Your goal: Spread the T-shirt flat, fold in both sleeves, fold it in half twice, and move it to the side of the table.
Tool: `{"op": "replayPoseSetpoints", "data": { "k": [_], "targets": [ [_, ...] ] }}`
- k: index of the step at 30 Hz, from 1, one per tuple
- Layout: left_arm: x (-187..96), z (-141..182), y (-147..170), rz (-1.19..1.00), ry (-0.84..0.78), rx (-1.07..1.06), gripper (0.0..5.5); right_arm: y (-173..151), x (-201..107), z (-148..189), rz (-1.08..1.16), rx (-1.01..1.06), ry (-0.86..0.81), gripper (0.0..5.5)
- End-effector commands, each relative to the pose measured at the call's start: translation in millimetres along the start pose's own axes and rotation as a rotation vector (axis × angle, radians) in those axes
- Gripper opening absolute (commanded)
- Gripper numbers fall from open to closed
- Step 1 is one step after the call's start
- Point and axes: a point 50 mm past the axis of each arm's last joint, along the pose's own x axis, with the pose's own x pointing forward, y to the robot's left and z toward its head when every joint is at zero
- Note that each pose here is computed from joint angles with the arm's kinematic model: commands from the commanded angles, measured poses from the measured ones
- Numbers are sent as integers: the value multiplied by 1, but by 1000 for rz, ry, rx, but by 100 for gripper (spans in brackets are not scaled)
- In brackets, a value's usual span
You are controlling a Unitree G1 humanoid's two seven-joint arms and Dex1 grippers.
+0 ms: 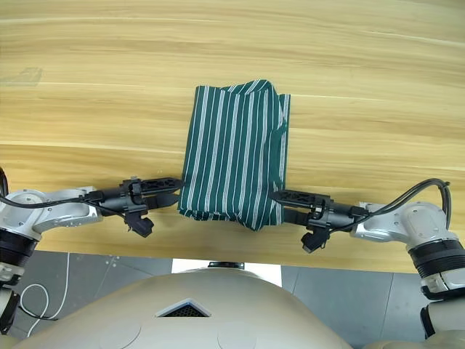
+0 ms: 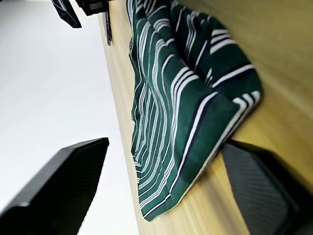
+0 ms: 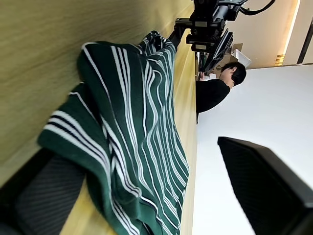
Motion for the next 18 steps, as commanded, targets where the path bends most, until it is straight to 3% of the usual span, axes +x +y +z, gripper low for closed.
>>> {"op": "replayPoseSetpoints", "data": {
  "k": [1, 18],
  "targets": [
    [-1, 8, -14, -104, -29, -39, 331, -2, -2, -5, 19, -1, 12, 383],
    [0, 15, -15, -108, -34, -69, 55, 0, 0, -3, 13, 47, 21, 62]
  ]
}}
